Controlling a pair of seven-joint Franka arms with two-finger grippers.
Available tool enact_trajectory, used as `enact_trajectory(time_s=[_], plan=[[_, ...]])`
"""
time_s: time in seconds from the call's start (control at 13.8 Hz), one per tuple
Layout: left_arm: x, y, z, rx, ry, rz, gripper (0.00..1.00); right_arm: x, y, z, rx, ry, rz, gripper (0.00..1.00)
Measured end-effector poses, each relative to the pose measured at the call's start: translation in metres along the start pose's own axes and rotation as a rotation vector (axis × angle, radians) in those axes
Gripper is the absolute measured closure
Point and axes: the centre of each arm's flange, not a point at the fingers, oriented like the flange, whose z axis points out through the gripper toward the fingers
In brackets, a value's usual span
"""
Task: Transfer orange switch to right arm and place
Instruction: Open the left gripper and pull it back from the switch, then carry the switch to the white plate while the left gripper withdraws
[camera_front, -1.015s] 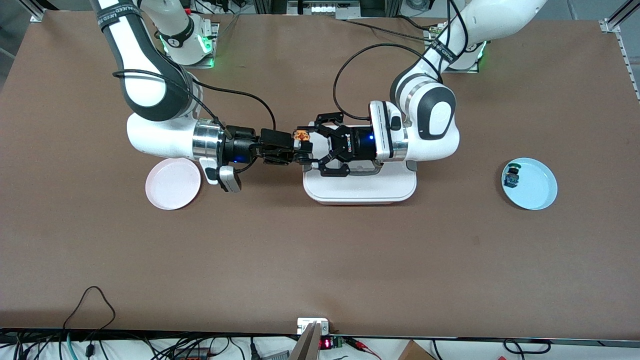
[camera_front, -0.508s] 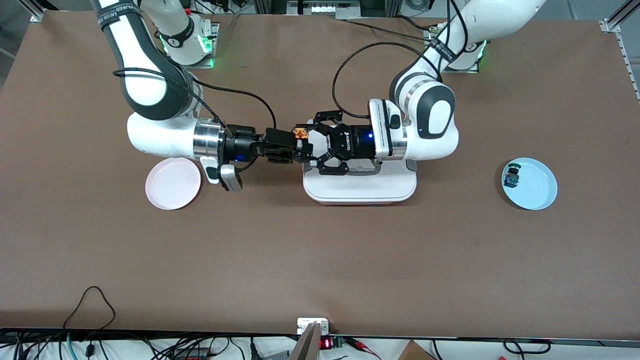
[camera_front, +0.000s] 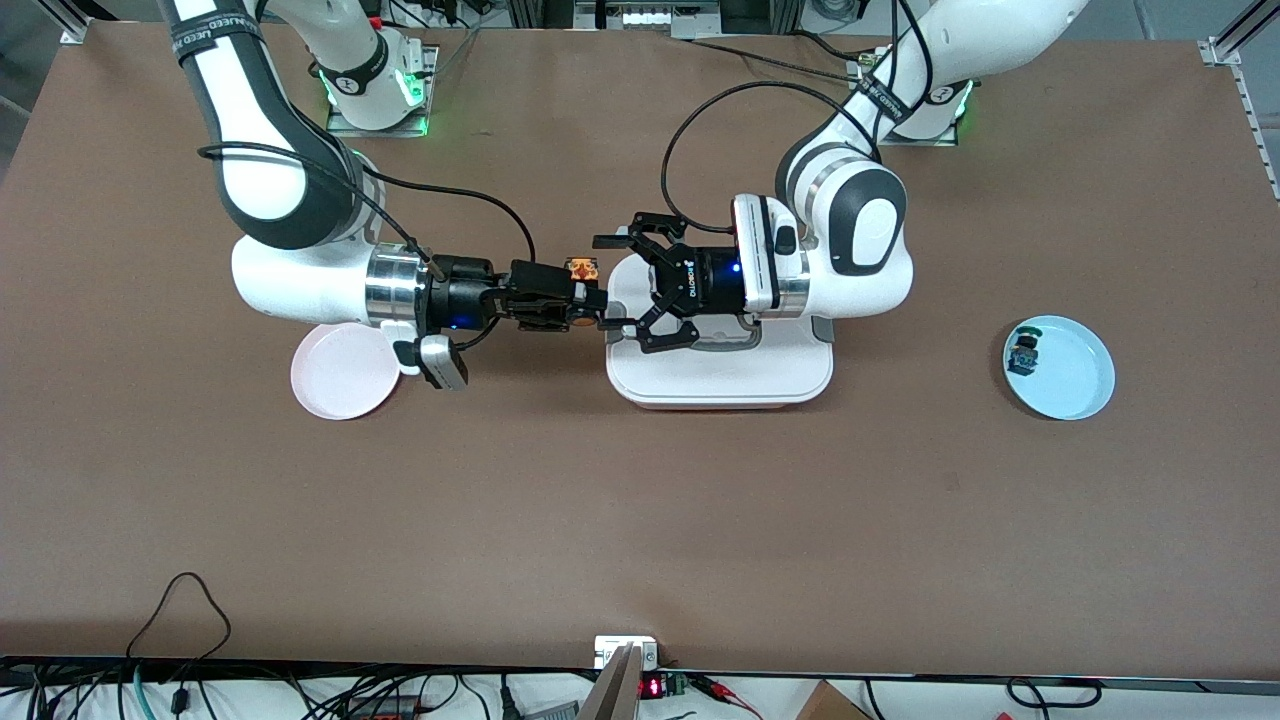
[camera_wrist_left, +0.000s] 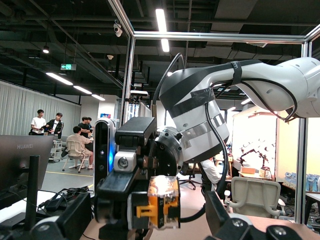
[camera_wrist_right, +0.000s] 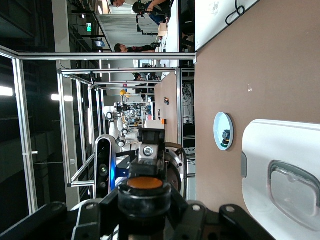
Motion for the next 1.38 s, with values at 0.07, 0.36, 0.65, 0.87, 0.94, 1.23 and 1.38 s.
enact_trajectory(time_s=[0.07, 0.36, 0.65, 0.87, 0.94, 1.23, 1.38], plan=[[0.000, -0.001, -0.001, 0.003, 0.000, 0.000, 0.00, 0.000, 0.000, -0.001, 0.001, 0.000, 0.000, 0.65], [0.012, -0.025, -0.032, 0.021, -0.006, 0.027, 0.00, 0.008, -0.004, -0.021, 0.019, -0.035, -0.014, 0.65], [0.030, -0.051, -0.086, -0.101, -0.123, -0.006, 0.00, 0.028, -0.003, -0.079, -0.009, -0.086, -0.052, 0.65], [0.036, -0.071, -0.153, -0.198, -0.297, -0.081, 0.00, 0.035, 0.004, -0.121, -0.103, -0.134, -0.080, 0.65], [0.036, -0.076, -0.172, -0.211, -0.358, -0.112, 0.00, 0.038, 0.004, -0.137, -0.141, -0.151, -0.091, 0.65], [0.022, -0.077, -0.213, -0.260, -0.653, -0.221, 0.00, 0.046, 0.008, -0.207, -0.320, -0.196, -0.125, 0.65], [0.013, -0.079, -0.243, -0.268, -0.845, -0.258, 0.00, 0.047, 0.015, -0.229, -0.455, -0.227, -0.140, 0.65]])
